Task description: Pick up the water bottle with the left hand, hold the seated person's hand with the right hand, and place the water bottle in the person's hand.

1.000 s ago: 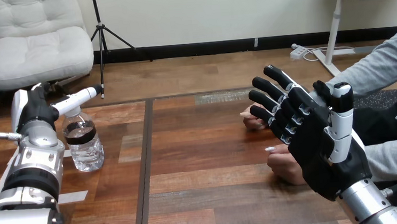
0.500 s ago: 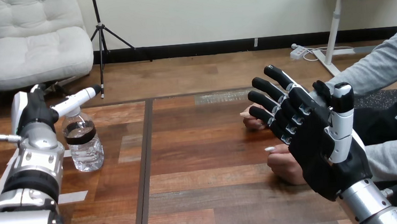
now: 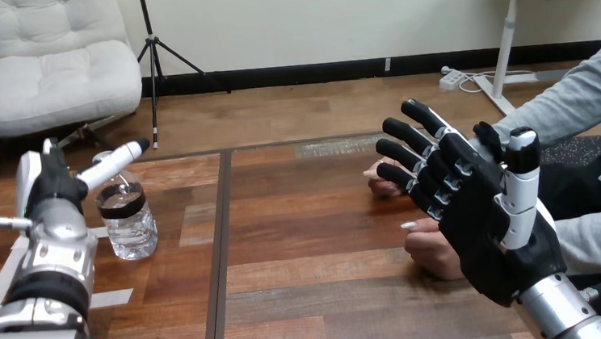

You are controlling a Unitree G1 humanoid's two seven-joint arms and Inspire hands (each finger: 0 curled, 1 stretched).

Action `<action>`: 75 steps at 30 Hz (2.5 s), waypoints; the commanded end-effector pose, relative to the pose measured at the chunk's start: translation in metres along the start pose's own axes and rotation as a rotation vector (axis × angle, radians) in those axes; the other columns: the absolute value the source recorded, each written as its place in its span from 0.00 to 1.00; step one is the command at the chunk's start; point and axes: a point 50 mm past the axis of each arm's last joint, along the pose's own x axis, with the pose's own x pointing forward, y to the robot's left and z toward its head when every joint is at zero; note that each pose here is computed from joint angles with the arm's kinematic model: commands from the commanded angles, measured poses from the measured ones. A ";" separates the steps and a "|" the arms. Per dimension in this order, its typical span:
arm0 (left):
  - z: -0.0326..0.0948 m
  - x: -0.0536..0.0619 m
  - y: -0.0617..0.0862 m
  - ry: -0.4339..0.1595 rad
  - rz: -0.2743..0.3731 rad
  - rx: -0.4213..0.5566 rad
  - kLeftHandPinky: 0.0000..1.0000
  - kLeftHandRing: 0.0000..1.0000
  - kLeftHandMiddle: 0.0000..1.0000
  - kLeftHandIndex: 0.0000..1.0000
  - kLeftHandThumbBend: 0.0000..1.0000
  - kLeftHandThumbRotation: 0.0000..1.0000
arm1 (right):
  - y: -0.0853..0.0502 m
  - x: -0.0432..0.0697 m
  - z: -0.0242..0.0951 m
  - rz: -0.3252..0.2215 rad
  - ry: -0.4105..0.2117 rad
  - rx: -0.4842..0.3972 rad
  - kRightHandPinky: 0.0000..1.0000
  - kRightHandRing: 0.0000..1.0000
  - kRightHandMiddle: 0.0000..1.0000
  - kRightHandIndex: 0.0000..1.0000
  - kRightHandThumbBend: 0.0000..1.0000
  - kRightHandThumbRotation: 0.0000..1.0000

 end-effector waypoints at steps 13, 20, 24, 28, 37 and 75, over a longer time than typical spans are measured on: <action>-0.001 0.000 -0.001 -0.013 -0.031 0.044 0.93 0.99 0.99 0.97 1.00 0.55 | 0.002 0.007 0.019 0.033 -0.075 -0.023 0.92 0.93 0.93 0.95 0.99 1.00; -0.002 -0.001 -0.004 -0.008 -0.045 0.055 0.90 0.97 0.96 0.96 1.00 0.55 | 0.003 0.007 0.019 0.031 -0.077 -0.022 0.92 0.93 0.93 0.95 0.98 1.00; -0.004 -0.002 -0.007 -0.007 -0.052 0.064 0.89 0.96 0.96 0.97 1.00 0.55 | 0.003 0.007 0.019 0.030 -0.075 -0.022 0.92 0.93 0.92 0.95 0.98 1.00; -0.004 -0.002 -0.009 -0.007 -0.055 0.066 0.88 0.95 0.95 0.98 1.00 0.53 | 0.003 0.007 0.019 0.031 -0.077 -0.023 0.92 0.93 0.92 0.95 0.98 1.00; -0.005 -0.003 -0.012 -0.006 -0.065 0.073 0.80 0.90 0.90 0.94 1.00 0.50 | 0.003 0.007 0.019 0.036 -0.079 -0.026 0.92 0.93 0.92 0.95 0.98 1.00; -0.001 -0.003 -0.013 0.015 -0.080 -0.004 0.82 0.91 0.93 0.91 0.89 0.11 | 0.005 0.007 0.020 0.035 -0.082 -0.025 0.92 0.92 0.92 0.95 0.99 1.00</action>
